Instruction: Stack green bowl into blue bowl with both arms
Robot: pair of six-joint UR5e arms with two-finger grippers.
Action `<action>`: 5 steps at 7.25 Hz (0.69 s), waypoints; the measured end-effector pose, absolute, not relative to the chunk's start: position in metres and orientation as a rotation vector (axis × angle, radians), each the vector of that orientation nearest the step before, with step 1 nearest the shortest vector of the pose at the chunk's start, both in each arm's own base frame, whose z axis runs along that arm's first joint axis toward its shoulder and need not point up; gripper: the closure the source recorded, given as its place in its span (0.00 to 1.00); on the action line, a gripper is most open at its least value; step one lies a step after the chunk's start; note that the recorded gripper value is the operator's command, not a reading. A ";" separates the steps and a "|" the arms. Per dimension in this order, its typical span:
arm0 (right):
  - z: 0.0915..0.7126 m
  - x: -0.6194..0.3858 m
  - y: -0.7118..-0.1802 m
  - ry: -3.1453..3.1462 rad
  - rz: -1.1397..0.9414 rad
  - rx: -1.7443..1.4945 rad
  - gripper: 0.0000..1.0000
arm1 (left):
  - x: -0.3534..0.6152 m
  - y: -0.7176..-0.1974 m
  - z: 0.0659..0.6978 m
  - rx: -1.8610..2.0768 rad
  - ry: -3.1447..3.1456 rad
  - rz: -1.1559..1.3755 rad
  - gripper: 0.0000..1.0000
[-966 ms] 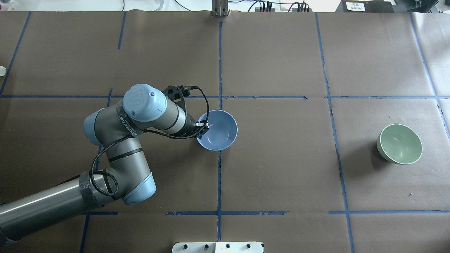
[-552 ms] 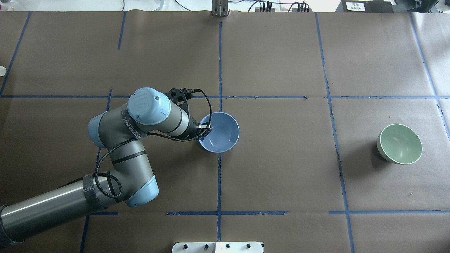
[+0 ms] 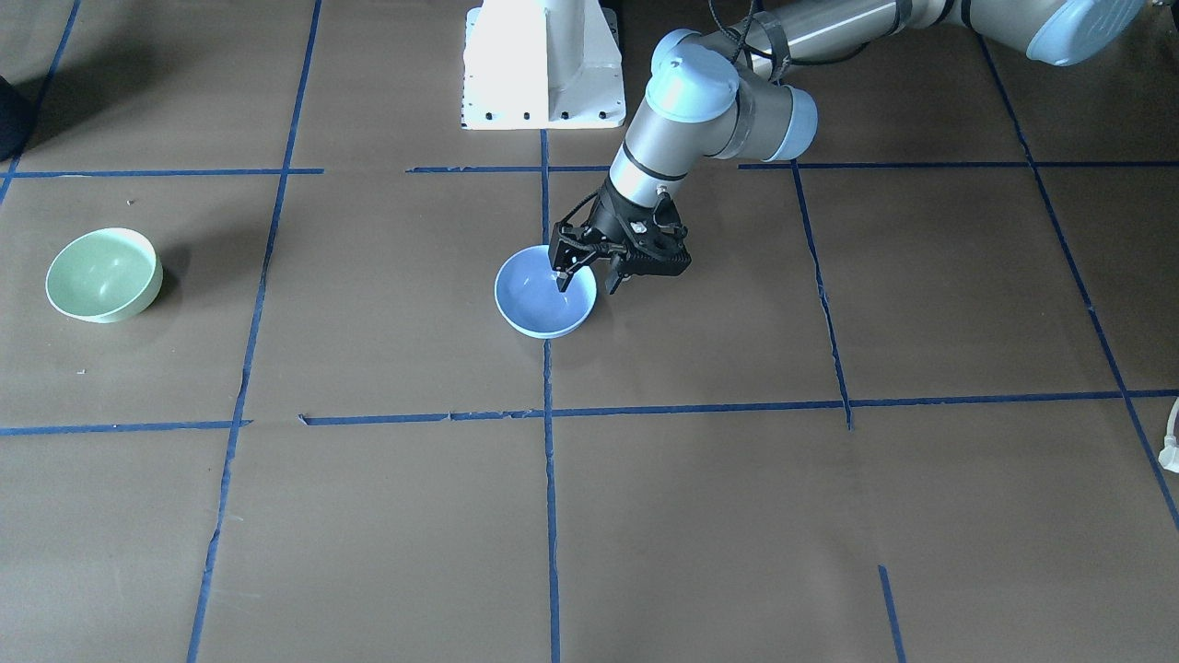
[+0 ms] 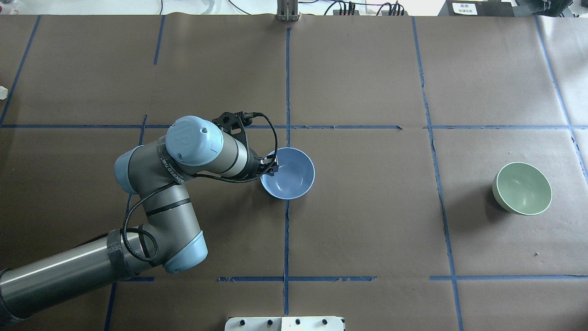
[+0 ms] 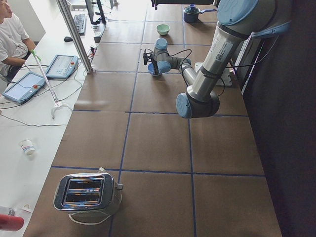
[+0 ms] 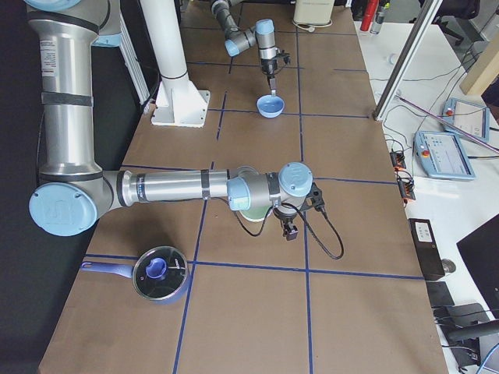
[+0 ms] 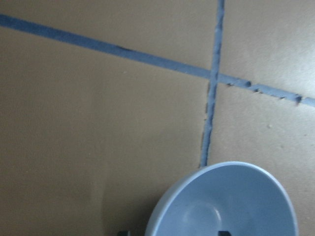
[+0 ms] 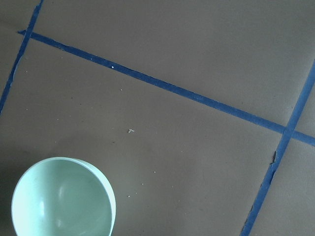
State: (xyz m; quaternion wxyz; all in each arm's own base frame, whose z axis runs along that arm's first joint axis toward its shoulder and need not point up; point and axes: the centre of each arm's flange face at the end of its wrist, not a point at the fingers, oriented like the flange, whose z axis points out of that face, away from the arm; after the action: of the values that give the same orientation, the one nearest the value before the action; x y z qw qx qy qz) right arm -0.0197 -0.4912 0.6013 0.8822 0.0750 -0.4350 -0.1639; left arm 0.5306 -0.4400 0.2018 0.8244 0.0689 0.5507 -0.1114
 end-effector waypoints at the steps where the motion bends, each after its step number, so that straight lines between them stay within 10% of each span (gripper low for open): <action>1: 0.603 -0.027 -0.488 -0.911 -0.297 0.134 0.00 | 0.511 -0.445 0.188 0.164 1.201 -0.263 0.00; 5: 0.620 -0.097 -0.443 -0.949 -0.142 0.121 0.08 | 0.496 -0.451 0.181 0.149 1.223 -0.331 0.00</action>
State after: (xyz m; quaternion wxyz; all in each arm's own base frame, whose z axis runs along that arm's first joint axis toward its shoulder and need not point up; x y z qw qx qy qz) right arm -0.0973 -0.4428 0.6200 0.8853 0.0583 -0.4562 -0.0683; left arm 0.4964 -0.4506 0.1806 0.8035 0.0693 0.5707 -0.1546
